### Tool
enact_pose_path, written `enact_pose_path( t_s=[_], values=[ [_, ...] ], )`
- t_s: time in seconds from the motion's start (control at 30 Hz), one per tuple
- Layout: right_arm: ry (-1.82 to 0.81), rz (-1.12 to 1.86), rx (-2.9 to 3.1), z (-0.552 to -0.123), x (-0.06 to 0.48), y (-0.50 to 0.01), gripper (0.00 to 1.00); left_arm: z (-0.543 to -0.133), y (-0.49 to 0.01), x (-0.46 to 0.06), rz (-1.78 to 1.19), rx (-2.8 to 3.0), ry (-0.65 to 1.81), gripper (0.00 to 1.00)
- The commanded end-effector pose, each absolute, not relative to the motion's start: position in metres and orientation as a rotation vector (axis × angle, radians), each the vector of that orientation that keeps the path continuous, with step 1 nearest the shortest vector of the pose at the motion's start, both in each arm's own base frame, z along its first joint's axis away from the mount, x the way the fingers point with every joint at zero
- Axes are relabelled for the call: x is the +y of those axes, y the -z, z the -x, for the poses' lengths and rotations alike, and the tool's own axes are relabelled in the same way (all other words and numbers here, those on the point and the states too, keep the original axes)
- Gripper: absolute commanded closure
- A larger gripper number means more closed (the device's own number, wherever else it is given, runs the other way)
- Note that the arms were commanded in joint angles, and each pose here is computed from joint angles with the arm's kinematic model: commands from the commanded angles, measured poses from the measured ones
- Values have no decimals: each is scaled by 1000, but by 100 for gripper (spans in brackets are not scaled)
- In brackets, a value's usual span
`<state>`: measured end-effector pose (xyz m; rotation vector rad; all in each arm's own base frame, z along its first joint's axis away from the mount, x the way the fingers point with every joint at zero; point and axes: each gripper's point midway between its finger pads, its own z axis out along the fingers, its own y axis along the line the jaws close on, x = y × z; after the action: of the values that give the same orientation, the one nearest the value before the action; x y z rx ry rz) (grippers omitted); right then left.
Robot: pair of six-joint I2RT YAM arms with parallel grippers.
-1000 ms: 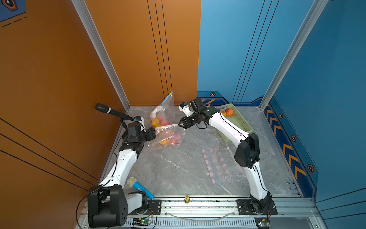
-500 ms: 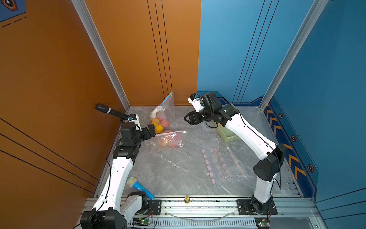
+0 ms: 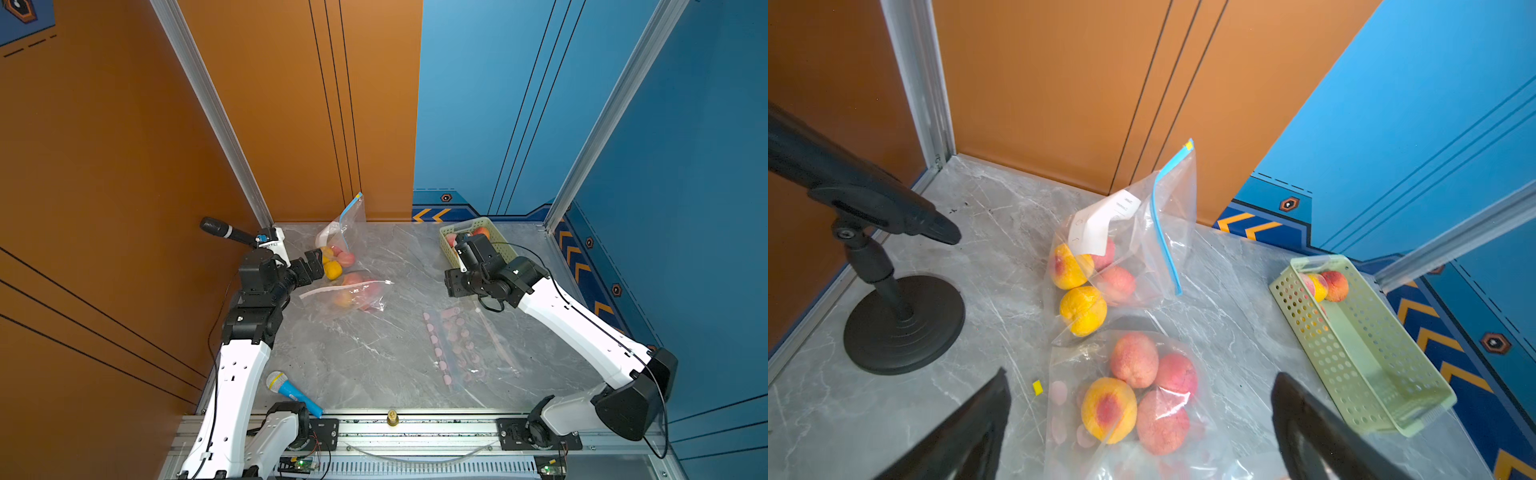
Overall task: Place the peach in a zip-top bag and seal the zipper
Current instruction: Pick up the zipper food storage bag at the center of the board.
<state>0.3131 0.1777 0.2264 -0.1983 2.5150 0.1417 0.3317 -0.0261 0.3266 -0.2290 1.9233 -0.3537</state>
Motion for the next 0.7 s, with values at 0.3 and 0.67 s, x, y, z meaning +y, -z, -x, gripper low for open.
enact_pose_path(
  t_s=[0.3, 0.67],
  values=[
    [-185, -486, 2716, -253, 35, -132, 28, -284, -305, -207, -360, 2049, 442, 2],
    [-402, -635, 2820, -234, 31, -67, 21, -284, -298, -299, -545, 2011, 471, 2]
  ],
)
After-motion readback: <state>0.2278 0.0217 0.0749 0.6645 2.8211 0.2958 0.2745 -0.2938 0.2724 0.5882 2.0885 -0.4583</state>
